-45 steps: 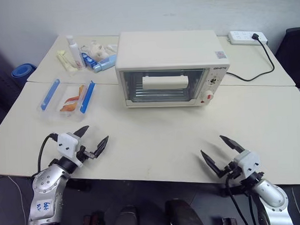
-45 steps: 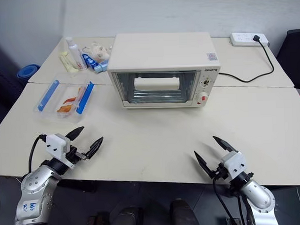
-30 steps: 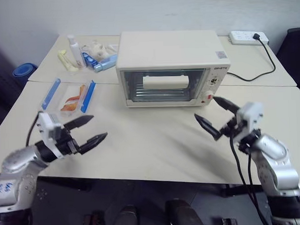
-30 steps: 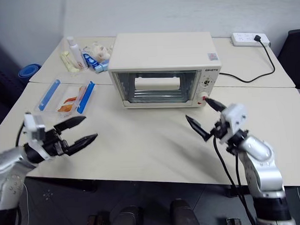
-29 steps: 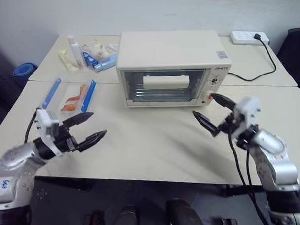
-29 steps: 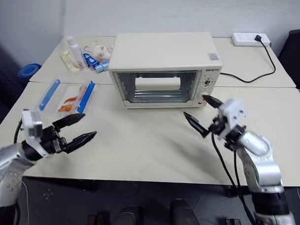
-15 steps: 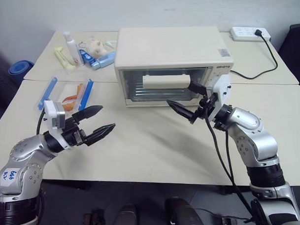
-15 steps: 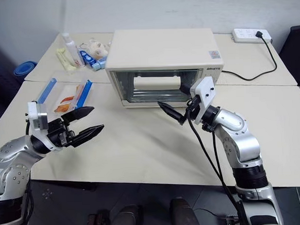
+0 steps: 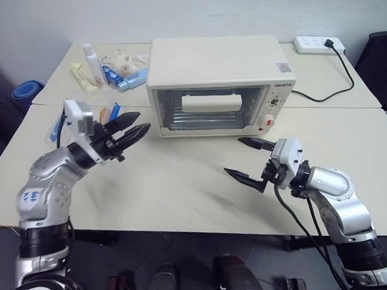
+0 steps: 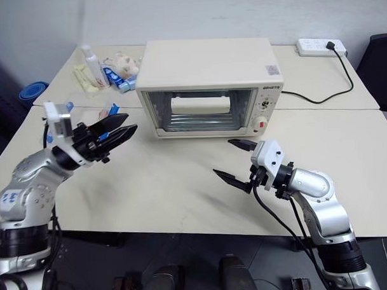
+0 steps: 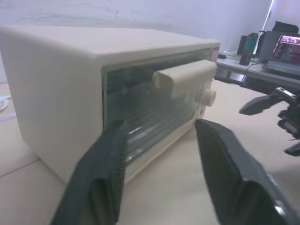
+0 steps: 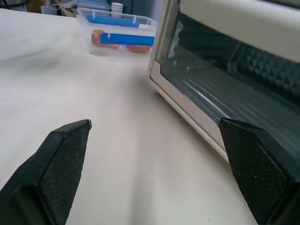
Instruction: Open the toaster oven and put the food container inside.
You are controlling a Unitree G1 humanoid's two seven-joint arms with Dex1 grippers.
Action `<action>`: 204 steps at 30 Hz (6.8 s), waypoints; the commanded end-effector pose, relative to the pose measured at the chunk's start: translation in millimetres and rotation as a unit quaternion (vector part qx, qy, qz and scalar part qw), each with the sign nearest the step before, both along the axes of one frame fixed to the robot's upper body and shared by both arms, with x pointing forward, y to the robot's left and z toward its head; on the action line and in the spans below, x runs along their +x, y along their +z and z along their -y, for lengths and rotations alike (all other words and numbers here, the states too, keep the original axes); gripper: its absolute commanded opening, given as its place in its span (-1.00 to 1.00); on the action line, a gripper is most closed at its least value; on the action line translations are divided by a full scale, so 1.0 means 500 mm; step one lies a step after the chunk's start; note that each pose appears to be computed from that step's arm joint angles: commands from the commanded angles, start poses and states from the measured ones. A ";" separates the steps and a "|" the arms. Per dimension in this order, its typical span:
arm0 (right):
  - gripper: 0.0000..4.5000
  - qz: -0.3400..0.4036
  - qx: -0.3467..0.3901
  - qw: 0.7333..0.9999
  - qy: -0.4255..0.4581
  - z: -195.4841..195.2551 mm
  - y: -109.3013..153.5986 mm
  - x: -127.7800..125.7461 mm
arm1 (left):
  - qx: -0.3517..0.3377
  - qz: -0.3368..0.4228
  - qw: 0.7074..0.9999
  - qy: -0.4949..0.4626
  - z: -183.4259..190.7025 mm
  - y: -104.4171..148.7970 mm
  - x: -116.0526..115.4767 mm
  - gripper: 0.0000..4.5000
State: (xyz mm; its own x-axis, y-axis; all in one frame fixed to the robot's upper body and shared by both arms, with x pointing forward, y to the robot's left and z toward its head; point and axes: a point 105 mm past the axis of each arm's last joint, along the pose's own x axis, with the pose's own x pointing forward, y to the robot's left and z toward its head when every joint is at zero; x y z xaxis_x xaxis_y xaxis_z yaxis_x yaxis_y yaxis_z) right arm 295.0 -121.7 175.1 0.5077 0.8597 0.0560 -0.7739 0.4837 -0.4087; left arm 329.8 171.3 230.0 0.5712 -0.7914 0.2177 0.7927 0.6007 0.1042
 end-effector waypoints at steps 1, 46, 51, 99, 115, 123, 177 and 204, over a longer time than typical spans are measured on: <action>1.00 0.025 0.007 1.000 0.001 -0.007 0.019 0.002 | 0.000 0.024 1.000 -0.018 -0.009 0.018 -0.008 -0.55; 1.00 0.055 0.101 0.993 -0.022 -0.016 0.100 0.061 | -0.005 -0.008 0.999 -0.052 -0.031 -0.017 -0.057 0.21; 1.00 0.057 0.064 0.996 0.001 -0.010 0.068 0.025 | -0.008 -0.012 0.999 -0.046 -0.041 -0.018 -0.053 0.21; 1.00 0.065 -0.033 0.997 0.040 -0.007 0.014 -0.021 | -0.043 0.010 0.999 0.005 -0.069 0.011 0.029 -0.97; 1.00 0.074 -0.049 0.996 0.001 0.031 -0.018 -0.038 | 0.013 -0.027 0.993 -0.114 0.094 -0.053 0.069 -0.97; 1.00 0.024 -0.057 0.992 -0.113 0.165 -0.063 -0.128 | 0.119 -0.056 0.982 -0.135 0.092 -0.128 0.041 -0.97; 1.00 0.091 0.040 0.985 0.142 -0.014 0.026 -0.079 | -0.288 -0.385 0.741 0.469 -0.306 -0.101 0.049 0.99; 1.00 0.078 0.049 0.988 0.127 -0.023 0.007 -0.082 | -0.267 -0.394 0.708 0.522 -0.337 -0.082 0.099 -0.49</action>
State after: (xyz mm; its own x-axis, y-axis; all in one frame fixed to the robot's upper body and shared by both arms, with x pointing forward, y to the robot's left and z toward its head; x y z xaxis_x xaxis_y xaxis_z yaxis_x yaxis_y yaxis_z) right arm 256.1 -112.6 173.9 0.2647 0.9476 0.1791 -0.8189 0.3189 -0.4772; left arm 385.7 324.2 173.5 0.8889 0.1747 -0.4234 -0.4174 0.6897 -0.5917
